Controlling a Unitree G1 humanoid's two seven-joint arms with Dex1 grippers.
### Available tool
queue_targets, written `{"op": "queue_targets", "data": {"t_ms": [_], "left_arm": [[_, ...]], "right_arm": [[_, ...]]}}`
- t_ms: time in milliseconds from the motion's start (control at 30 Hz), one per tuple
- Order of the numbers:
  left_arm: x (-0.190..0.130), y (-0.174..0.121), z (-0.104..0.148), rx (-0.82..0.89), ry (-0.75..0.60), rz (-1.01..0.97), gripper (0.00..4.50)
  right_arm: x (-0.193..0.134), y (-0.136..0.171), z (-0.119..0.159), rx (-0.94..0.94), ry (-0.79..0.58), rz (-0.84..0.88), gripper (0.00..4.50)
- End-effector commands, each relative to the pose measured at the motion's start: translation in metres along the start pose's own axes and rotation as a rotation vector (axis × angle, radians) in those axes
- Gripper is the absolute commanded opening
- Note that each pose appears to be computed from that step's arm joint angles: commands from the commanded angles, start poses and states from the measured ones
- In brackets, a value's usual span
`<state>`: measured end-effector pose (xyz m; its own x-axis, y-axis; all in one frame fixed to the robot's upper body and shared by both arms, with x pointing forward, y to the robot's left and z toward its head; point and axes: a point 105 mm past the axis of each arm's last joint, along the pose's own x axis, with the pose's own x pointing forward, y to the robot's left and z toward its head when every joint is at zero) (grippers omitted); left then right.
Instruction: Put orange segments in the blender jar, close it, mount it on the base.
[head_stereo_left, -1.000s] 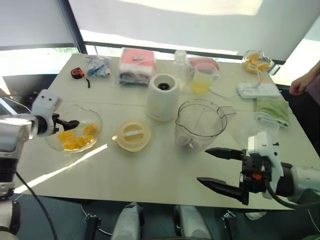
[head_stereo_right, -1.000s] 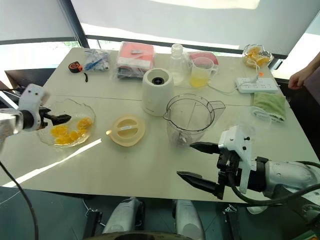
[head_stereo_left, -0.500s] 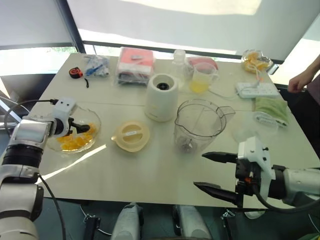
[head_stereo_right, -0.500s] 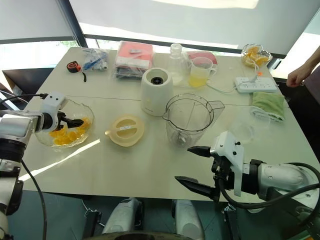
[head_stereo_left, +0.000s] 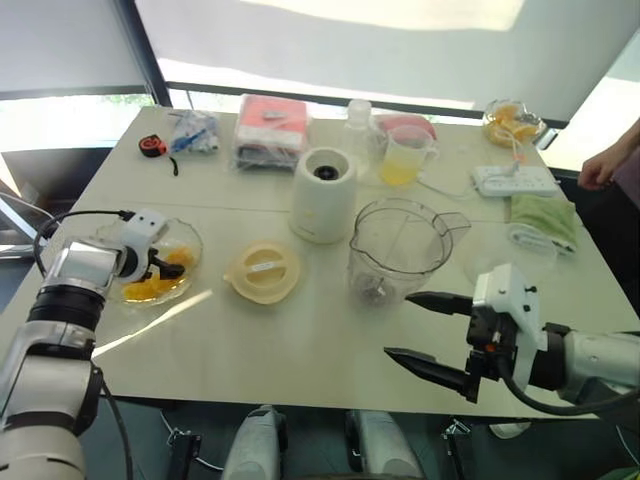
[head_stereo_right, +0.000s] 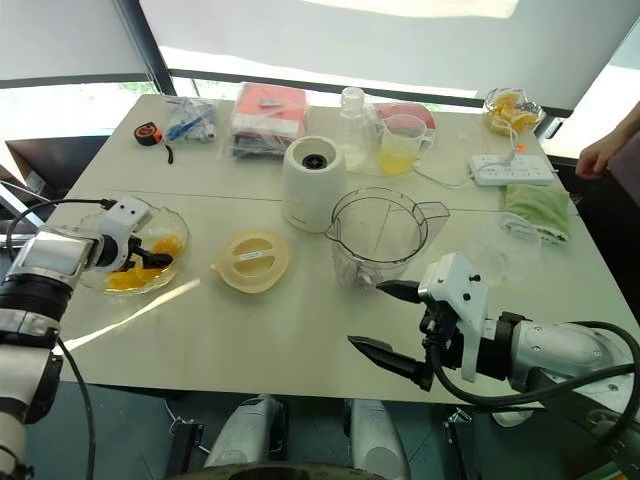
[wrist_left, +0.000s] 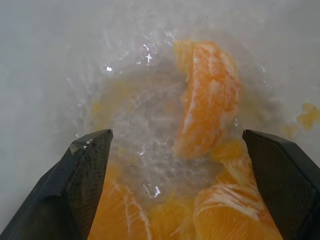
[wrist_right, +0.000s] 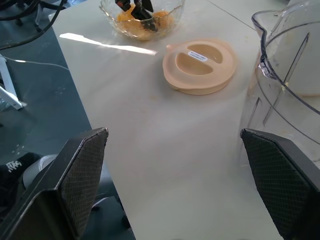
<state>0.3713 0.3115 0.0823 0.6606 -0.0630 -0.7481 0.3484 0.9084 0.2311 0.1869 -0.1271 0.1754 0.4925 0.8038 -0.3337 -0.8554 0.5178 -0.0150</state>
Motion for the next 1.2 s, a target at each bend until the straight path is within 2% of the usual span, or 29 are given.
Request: {"op": "queue_targets", "data": {"t_ms": [33, 300, 433, 533, 700, 767, 867, 1000, 1133, 1200], "left_arm": [[0.005, 0.004, 0.002, 0.017, -0.001, 0.026, 4.35], [0.012, 0.004, 0.014, 0.004, -0.031, 0.028, 4.35], [0.021, 0.000, 0.005, -0.027, 0.014, 0.025, 4.35], [0.025, -0.002, 0.001, -0.028, 0.024, 0.025, 3.56], [0.026, -0.002, 0.002, -0.026, 0.019, 0.020, 0.93], [0.024, -0.001, 0.003, -0.027, 0.017, 0.017, 0.04], [0.017, 0.006, 0.009, -0.022, 0.000, 0.036, 0.04], [-0.012, 0.026, 0.038, -0.013, -0.084, 0.087, 0.04], [-0.076, 0.050, 0.080, 0.047, -0.244, 0.115, 0.04], [-0.098, 0.045, 0.089, 0.098, -0.303, 0.040, 0.04]], "right_arm": [[0.002, 0.007, 0.008, -0.031, -0.037, 0.011, 4.49], [0.002, 0.006, 0.007, -0.031, -0.032, 0.003, 4.49], [0.003, 0.005, 0.008, -0.037, -0.033, 0.002, 4.49], [0.003, 0.006, 0.011, -0.050, -0.038, 0.001, 4.50], [0.004, 0.006, 0.014, -0.057, -0.044, 0.001, 4.50], [0.004, 0.006, 0.014, -0.055, -0.044, 0.000, 4.50], [0.004, 0.006, 0.012, -0.051, -0.043, -0.002, 4.50], [0.003, 0.004, 0.008, -0.039, -0.038, -0.012, 4.50], [0.001, 0.000, -0.001, 0.023, -0.039, -0.026, 4.50], [0.000, -0.003, -0.006, 0.046, -0.039, -0.038, 4.50]]}}
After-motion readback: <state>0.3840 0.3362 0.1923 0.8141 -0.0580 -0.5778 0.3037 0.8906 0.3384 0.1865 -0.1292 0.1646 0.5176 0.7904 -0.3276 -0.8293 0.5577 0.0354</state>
